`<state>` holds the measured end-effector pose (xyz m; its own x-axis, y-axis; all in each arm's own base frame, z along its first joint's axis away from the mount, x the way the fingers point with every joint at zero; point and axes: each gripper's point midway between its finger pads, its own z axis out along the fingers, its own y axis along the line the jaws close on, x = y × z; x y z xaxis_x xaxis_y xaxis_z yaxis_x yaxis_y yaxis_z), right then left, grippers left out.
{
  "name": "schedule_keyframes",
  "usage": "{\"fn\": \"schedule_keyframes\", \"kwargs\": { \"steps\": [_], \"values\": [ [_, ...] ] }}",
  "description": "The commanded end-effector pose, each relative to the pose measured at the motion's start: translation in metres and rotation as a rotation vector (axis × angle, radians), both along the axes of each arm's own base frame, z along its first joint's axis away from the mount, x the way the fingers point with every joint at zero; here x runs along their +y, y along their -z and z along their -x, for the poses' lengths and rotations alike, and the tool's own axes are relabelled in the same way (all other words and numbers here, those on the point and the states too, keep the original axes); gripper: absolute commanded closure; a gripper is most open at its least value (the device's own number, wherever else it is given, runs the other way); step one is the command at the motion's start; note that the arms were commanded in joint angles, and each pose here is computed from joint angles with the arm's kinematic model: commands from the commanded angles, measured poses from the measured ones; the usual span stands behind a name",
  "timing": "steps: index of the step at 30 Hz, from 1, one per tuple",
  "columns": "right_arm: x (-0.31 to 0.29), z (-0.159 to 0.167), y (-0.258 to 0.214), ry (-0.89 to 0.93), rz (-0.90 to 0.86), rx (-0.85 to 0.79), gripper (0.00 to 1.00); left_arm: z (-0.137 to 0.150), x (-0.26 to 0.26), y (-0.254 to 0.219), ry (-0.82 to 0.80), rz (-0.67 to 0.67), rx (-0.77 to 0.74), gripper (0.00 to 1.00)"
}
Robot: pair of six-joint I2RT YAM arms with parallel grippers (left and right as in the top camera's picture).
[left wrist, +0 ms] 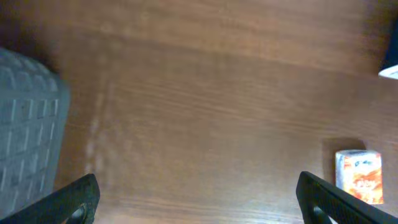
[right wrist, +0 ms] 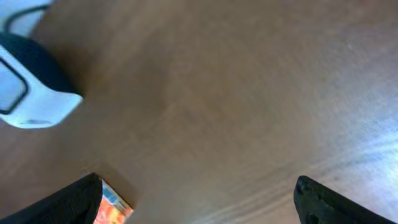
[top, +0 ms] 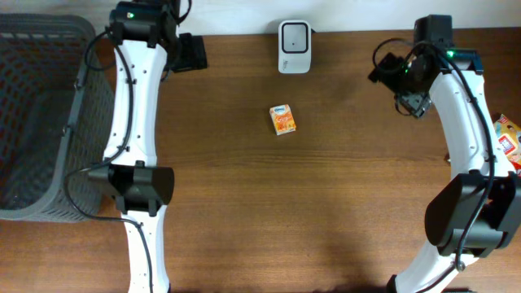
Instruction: Scan the item barcode
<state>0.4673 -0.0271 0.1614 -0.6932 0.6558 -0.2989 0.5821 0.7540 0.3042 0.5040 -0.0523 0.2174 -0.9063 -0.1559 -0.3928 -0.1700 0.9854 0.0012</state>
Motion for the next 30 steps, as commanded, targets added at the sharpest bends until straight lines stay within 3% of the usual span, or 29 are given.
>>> {"fn": "schedule_keyframes", "kwargs": {
  "steps": [1,7,12,15,18,21,24,27,30],
  "values": [
    [0.003,-0.004,-0.009,-0.004,-0.022,-0.033,0.02,0.004,0.001,-0.005,0.008,-0.015,-0.001,0.01],
    [0.074,-0.004,-0.012,-0.164,-0.301,-0.046,0.02,0.003,0.0,-0.005,0.008,-0.015,-0.002,0.01],
    [0.15,-0.005,0.024,-0.55,-0.082,-0.049,0.01,0.004,0.0,-0.005,0.007,-0.014,-0.001,0.01],
    [0.185,0.0,0.054,-0.639,0.056,-0.007,0.18,0.003,0.0,-0.005,0.007,-0.014,-0.002,0.01],
    [0.218,0.003,0.082,-0.741,0.167,0.007,0.25,0.003,0.001,-0.005,0.007,-0.015,-0.002,0.01],
    [0.249,0.009,0.103,-0.903,0.231,-0.002,0.41,0.003,0.0,-0.005,0.008,-0.014,-0.002,0.01],
    [0.258,0.013,0.121,-0.934,0.367,0.02,0.44,0.003,0.0,-0.005,0.008,-0.015,-0.002,0.01],
    [0.261,0.014,0.128,-0.964,0.458,0.026,0.59,0.003,0.001,-0.005,0.007,-0.015,-0.002,0.01],
    [0.268,0.013,0.135,-1.044,0.49,0.017,0.61,0.003,0.0,-0.005,0.008,-0.014,-0.002,0.01]
  ]
}}
